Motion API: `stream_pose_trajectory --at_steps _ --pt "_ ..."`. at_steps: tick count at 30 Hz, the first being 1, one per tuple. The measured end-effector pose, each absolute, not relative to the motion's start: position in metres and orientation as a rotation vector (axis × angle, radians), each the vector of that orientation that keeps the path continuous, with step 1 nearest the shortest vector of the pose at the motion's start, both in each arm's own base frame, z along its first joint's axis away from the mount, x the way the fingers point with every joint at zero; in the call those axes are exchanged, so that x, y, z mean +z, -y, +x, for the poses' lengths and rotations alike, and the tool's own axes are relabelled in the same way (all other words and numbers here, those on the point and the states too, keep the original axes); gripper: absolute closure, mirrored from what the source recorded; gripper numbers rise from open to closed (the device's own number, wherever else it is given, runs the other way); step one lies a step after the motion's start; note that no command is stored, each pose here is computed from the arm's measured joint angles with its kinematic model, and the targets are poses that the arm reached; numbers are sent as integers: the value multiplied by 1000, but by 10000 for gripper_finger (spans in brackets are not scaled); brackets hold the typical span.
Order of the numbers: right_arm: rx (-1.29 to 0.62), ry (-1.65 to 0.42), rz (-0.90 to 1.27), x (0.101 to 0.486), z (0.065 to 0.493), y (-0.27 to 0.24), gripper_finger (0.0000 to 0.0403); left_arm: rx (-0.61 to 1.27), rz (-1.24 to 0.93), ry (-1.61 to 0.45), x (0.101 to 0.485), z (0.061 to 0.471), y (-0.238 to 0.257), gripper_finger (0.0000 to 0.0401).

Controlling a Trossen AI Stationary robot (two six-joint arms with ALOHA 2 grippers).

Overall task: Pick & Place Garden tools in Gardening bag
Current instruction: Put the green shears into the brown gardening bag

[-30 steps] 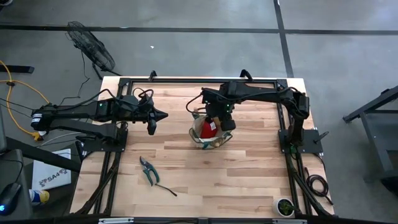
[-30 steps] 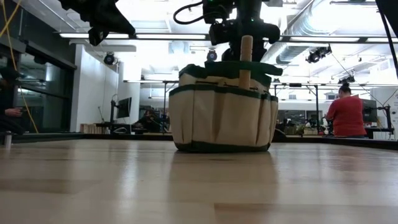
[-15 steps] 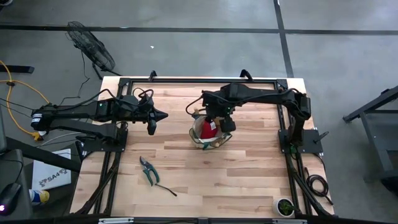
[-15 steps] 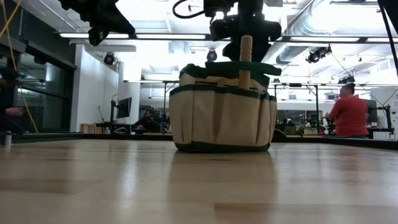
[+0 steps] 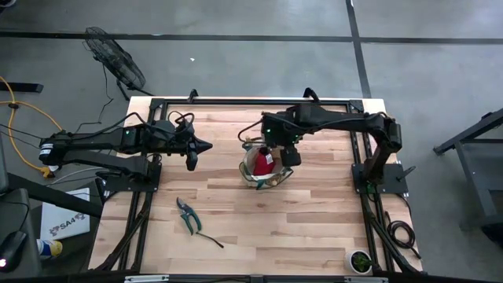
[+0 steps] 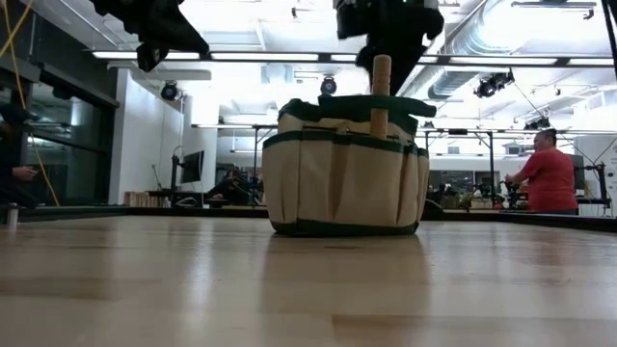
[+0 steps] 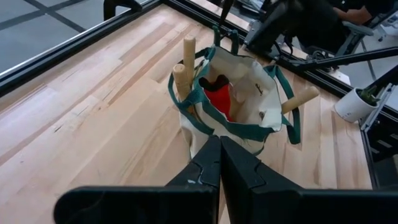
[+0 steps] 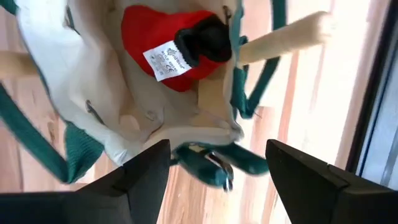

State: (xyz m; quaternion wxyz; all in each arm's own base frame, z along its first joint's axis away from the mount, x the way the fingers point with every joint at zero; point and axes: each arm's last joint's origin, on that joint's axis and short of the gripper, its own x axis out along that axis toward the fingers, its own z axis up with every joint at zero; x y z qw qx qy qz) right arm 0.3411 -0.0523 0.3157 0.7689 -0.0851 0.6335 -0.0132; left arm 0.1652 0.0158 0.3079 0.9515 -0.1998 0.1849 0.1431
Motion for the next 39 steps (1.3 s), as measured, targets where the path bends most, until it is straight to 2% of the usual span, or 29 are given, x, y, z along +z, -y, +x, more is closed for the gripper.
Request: stream_pose_trajectory --at_steps 11,19,29,39 --pt "-212 -1210 33 358 311 48 146 276 -416 -376 308 165 -15 401" --pt "-353 -1169 229 368 299 45 147 251 -424 -384 308 165 -15 401" --pt "-286 -1122 224 364 306 17 146 251 -422 -384 308 165 -15 401" --pt "-264 -942 361 333 296 -3 147 245 -414 -390 308 165 -14 401"
